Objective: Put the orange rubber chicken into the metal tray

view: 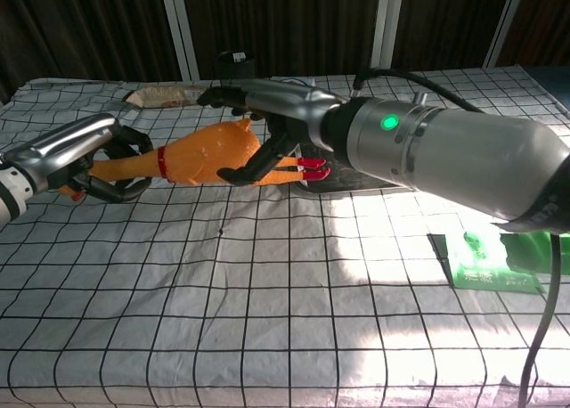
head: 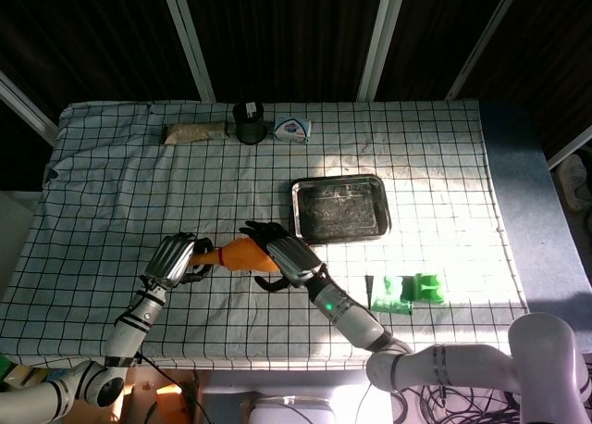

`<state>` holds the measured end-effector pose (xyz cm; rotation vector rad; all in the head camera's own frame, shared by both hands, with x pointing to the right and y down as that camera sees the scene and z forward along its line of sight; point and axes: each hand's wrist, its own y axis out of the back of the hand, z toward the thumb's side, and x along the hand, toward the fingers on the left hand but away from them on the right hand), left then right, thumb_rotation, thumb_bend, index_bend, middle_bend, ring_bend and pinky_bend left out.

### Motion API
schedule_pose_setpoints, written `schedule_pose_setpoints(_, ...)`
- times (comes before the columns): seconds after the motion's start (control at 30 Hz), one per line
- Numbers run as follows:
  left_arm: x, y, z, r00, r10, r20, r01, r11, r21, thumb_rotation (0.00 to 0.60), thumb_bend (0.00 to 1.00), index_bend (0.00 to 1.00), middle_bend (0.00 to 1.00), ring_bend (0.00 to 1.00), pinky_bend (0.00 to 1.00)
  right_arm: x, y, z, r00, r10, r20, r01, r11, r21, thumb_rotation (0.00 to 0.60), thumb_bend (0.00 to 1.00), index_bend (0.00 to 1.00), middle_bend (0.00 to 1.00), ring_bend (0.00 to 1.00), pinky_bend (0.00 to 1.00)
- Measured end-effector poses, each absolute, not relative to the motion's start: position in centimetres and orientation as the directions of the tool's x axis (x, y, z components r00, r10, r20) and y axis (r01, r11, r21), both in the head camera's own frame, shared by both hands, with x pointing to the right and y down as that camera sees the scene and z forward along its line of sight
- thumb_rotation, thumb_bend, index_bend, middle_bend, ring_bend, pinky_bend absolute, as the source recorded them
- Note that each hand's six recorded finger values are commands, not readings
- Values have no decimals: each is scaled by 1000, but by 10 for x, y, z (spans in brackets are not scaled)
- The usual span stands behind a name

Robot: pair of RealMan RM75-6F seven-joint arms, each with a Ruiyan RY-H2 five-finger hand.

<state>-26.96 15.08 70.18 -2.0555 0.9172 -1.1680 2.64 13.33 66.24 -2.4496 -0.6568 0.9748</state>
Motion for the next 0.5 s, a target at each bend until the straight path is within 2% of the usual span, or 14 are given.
schedule_pose_setpoints(0.1, -269, 151, 699, 380, -799, 466, -271, -578, -770, 600, 834, 665, 789, 509, 483, 10, 138, 671, 630, 564, -534, 248, -797, -550, 600, 304, 5, 0, 0, 5)
schedule_pose_setpoints(0.17, -269, 152, 698, 381, -800, 465, -271, -577, -771, 600, 834, 665, 790, 509, 483, 4, 138, 674, 619, 575, -535, 245, -788, -564, 600, 303, 116, 62, 16, 87)
schedule_pose_setpoints(0.2, -270, 152, 697, 380, -800, 464, -270, -576, -772, 600, 834, 665, 790, 509, 483, 2, 138, 674, 613, 586, -530, 248, -780, -575, 600, 304, 233, 139, 71, 187)
schedule_pose_setpoints(0.23, -270, 152, 697, 379, -800, 465, -268, -576, -772, 600, 834, 665, 790, 509, 484, 0, 138, 674, 607, 596, -526, 252, -772, -584, 600, 306, 364, 240, 171, 320)
schedule_pose_setpoints(0.27, -271, 153, 697, 379, -799, 466, -267, -577, -772, 600, 834, 665, 790, 509, 484, -1, 137, 674, 601, 607, -520, 255, -762, -595, 600, 310, 447, 309, 262, 415)
schedule_pose_setpoints(0.33, -271, 154, 696, 380, -798, 468, -267, -579, -770, 600, 834, 665, 789, 510, 484, -3, 137, 674, 584, 635, -506, 261, -737, -624, 600, 371, 669, 511, 533, 685)
schedule_pose_setpoints(0.43, -269, 156, 694, 389, -795, 466, -268, -581, -769, 600, 835, 665, 789, 509, 484, -5, 135, 674, 562, 674, -480, 258, -694, -672, 600, 508, 911, 751, 788, 936)
schedule_pose_setpoints(0.5, -267, 158, 692, 395, -794, 462, -269, -581, -768, 600, 835, 665, 789, 509, 484, -6, 135, 672, 556, 698, -451, 259, -661, -704, 600, 544, 984, 820, 869, 998)
